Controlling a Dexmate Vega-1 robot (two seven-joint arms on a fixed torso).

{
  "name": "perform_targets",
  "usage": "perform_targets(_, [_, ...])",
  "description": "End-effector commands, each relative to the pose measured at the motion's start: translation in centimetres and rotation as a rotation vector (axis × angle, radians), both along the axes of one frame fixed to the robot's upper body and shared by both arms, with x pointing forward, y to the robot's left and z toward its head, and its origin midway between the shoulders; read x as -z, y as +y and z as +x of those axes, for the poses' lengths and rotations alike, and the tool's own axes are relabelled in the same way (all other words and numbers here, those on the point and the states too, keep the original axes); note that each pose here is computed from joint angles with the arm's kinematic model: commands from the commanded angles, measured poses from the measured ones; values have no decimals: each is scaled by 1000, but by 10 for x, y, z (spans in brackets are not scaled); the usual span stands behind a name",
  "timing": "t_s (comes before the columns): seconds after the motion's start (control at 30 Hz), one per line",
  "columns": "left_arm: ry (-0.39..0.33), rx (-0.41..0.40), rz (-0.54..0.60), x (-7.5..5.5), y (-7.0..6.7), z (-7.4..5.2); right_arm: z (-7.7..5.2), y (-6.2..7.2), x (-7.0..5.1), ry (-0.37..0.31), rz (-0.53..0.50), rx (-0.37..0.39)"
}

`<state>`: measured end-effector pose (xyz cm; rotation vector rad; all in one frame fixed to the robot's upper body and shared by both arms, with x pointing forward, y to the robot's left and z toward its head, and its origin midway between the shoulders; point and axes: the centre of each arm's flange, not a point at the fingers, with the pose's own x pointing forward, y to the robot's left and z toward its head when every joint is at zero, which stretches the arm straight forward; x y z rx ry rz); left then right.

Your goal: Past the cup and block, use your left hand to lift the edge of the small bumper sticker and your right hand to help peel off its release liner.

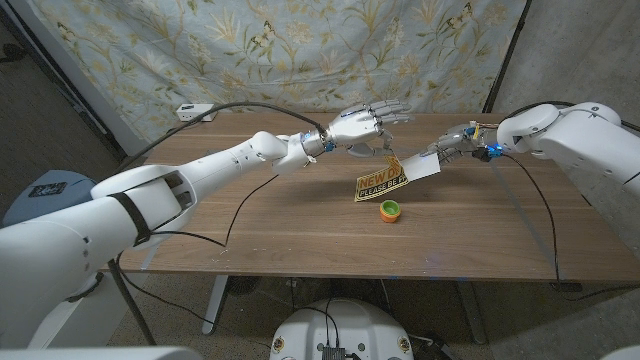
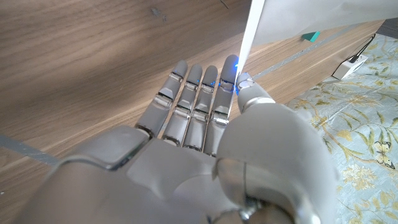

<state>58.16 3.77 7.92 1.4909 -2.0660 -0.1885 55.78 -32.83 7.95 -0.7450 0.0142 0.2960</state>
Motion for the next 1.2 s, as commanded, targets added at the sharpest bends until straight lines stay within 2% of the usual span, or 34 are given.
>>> perform_targets(0.03, [1, 4, 0, -2, 5, -2, -2, -5, -5, 1, -12, 17])
perform_targets(0.53, [1, 13, -3, -1, 9, -6, -6, -13, -7, -3, -11, 42])
perform_targets(1.2, [8, 7, -14, -1, 21, -8, -8, -19, -15, -8, -25, 67])
